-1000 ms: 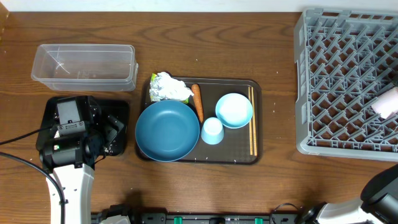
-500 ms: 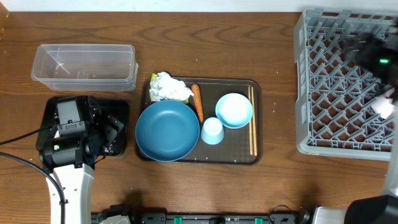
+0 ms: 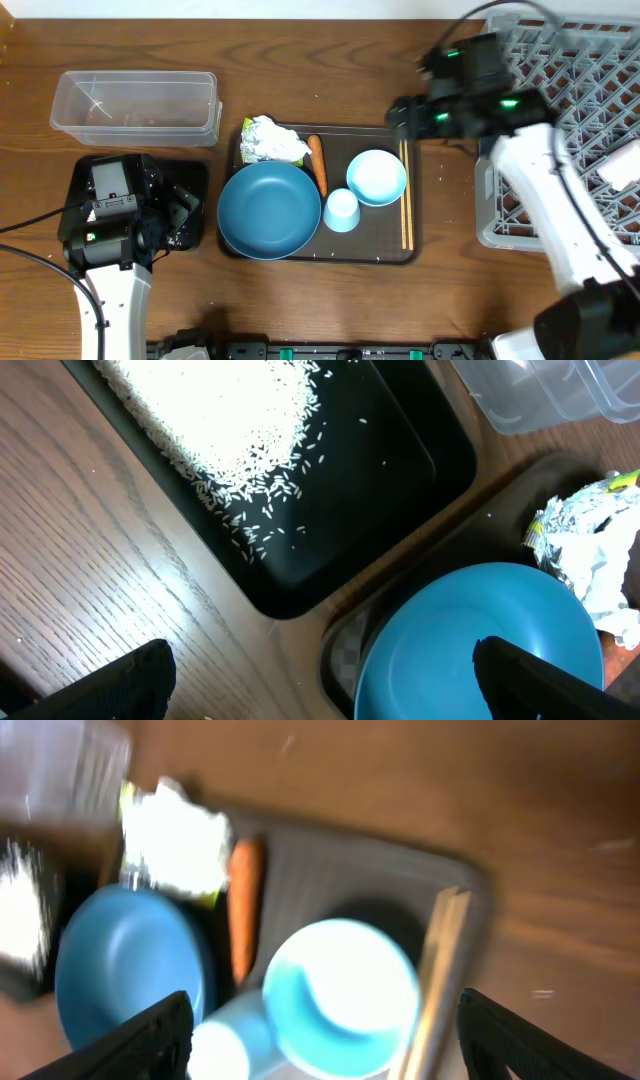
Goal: Sort waste into correct bins and load items into the dishwasher rack
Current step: 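Move the right gripper back to the second light-blue cup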
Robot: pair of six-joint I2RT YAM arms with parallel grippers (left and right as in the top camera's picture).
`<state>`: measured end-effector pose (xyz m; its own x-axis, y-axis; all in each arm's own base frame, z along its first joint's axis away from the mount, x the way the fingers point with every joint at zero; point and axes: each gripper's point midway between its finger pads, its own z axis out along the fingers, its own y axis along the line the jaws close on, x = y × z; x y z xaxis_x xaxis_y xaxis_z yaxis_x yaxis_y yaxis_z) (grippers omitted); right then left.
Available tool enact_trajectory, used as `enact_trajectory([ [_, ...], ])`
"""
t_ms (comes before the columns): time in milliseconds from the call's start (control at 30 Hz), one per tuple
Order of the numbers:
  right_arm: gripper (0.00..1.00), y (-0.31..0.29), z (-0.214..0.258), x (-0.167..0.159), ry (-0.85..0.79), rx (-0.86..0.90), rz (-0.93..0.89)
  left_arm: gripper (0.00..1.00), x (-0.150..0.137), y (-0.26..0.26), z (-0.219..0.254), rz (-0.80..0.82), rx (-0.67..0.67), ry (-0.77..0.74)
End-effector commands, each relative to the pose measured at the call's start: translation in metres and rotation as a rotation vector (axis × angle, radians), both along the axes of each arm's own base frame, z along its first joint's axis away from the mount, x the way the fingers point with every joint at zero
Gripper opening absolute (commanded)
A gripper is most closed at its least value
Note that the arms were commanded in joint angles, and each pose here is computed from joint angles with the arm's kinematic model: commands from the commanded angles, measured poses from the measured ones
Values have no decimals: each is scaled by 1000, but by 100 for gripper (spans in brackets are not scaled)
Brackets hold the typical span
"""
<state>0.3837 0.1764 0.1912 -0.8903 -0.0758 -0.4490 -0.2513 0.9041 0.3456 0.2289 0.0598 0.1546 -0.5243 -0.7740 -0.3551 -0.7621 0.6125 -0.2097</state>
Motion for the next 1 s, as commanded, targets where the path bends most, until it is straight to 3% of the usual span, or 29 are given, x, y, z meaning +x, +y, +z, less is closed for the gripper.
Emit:
enact_trajectory([
  [0, 86, 30, -28, -17, 46, -76, 109, 98, 3, 3, 7, 12, 8, -15],
  [167, 86, 70, -56, -46, 127, -112, 208, 98, 3, 3, 7, 12, 8, -15],
  [367, 88, 75, -94, -70, 159, -368, 189, 98, 3, 3, 7, 12, 8, -15],
  [500, 91, 90, -112, -85, 180, -415, 228, 98, 3, 3, 7, 12, 8, -15],
  [733, 91, 90, -137, -89, 223, -469, 223, 98, 3, 3, 7, 12, 8, -15],
  [900, 84, 91, -139, -87, 215, -471, 220, 98, 3, 3, 7, 12, 8, -15],
  [967, 76, 92, -139, -86, 212, -469, 219, 98, 3, 3, 7, 12, 8, -15],
])
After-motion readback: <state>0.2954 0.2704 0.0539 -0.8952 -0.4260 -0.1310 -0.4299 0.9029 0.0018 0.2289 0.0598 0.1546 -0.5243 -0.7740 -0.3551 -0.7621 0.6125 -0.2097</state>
